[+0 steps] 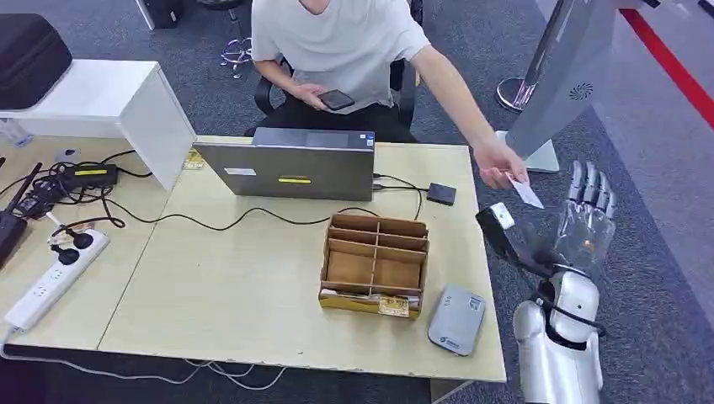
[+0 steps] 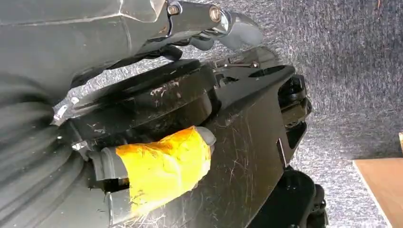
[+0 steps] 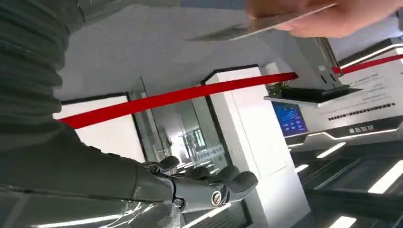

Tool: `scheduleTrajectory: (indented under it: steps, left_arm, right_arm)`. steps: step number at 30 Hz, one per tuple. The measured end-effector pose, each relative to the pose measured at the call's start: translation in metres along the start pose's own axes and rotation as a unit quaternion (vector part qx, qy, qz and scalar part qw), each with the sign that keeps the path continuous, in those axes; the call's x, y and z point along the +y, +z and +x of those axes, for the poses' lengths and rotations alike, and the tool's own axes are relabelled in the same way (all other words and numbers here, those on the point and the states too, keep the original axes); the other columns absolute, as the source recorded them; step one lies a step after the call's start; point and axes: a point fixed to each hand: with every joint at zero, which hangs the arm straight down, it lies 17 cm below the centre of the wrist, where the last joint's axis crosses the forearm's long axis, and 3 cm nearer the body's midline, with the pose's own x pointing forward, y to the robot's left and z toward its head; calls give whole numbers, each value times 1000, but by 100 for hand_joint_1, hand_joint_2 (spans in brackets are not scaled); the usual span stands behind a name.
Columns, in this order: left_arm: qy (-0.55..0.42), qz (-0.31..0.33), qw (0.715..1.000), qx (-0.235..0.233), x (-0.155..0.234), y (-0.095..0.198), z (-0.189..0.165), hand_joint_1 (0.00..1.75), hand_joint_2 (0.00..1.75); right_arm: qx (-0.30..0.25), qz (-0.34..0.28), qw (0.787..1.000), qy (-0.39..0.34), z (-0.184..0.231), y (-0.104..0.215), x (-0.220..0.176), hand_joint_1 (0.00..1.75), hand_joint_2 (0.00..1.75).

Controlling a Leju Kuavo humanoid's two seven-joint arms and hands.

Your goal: Pass the card to the sensor for recognition and then transmit it.

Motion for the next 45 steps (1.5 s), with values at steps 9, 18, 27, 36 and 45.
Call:
scheduleTrajectory:
  steps: [9, 18, 27, 36, 45]
  left_arm:
    - [-9, -21, 1000, 6, -2, 3, -3, 0, 175]
    - [-18, -44, 999, 12, -5, 6, -5, 0, 175]
    - [-27, -67, 997, 12, -7, 9, -6, 0, 175]
    - [-39, -97, 994, 13, -11, 14, -8, 0, 175]
    - [-39, -100, 994, 11, -10, 15, -7, 0, 175]
  right_arm:
    - [2, 7, 1000, -10, 25, -57, 8, 0, 175]
    - [8, 16, 1000, -8, 51, -109, 3, 0, 175]
    - [20, 21, 999, 13, 67, -153, -14, 0, 175]
    - [48, 30, 997, 46, 63, -182, -24, 0, 175]
    - [49, 50, 996, 54, 56, -179, -10, 175, 175]
